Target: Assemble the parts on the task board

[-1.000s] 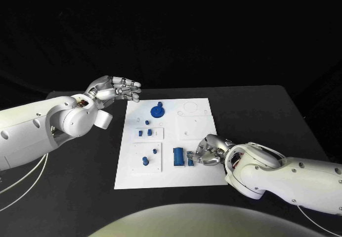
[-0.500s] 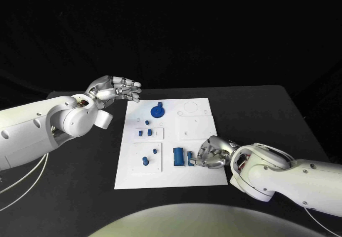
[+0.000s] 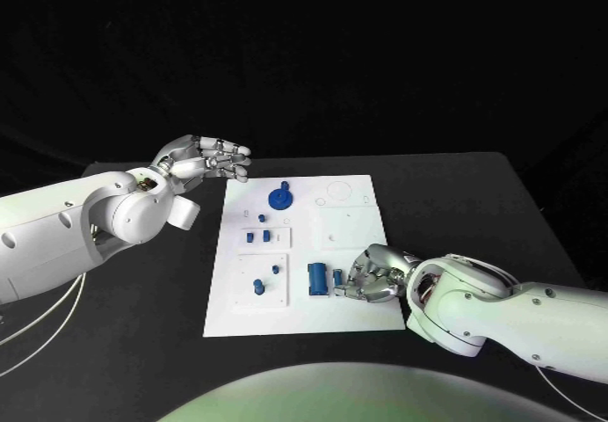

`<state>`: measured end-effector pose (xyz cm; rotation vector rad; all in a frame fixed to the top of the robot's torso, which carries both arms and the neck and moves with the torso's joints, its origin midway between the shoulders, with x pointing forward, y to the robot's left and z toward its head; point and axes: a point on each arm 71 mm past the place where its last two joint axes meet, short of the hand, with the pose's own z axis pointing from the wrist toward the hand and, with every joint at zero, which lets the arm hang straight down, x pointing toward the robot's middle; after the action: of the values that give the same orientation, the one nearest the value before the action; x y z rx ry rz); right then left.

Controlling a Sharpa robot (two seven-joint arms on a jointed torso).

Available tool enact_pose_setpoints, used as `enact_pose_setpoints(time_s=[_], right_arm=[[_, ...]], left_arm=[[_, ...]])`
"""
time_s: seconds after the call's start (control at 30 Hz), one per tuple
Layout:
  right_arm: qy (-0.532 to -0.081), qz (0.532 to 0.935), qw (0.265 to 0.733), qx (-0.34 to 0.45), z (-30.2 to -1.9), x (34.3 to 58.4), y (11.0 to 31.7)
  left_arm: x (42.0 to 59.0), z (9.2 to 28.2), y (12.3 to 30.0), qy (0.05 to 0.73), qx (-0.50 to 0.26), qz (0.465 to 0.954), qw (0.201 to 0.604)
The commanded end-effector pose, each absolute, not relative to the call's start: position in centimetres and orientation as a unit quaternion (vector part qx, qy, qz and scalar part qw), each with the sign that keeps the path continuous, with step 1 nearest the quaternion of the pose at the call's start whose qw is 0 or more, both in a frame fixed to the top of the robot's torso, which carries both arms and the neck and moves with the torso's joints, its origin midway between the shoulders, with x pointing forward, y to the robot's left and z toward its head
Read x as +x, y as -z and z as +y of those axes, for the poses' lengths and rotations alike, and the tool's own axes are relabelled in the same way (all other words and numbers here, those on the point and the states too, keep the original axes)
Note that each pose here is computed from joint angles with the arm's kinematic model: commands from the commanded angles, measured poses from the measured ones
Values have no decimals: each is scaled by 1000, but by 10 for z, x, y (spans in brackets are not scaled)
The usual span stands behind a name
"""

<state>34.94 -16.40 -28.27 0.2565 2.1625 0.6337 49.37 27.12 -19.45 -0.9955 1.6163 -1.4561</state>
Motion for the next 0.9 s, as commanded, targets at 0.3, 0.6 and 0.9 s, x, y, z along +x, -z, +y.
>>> enact_pose_setpoints(time_s=[0.3,0.6,0.9], right_arm=[[-246,867,422,96,-163,352,286],[-240,862,434,102,-167,356,287],[-245,860,436,100,-164,357,286]], left_arm=[[493,270,193,572,-384,628,361],[493,270,193,572,-385,628,361],[493,270,193,572,-384,628,361]])
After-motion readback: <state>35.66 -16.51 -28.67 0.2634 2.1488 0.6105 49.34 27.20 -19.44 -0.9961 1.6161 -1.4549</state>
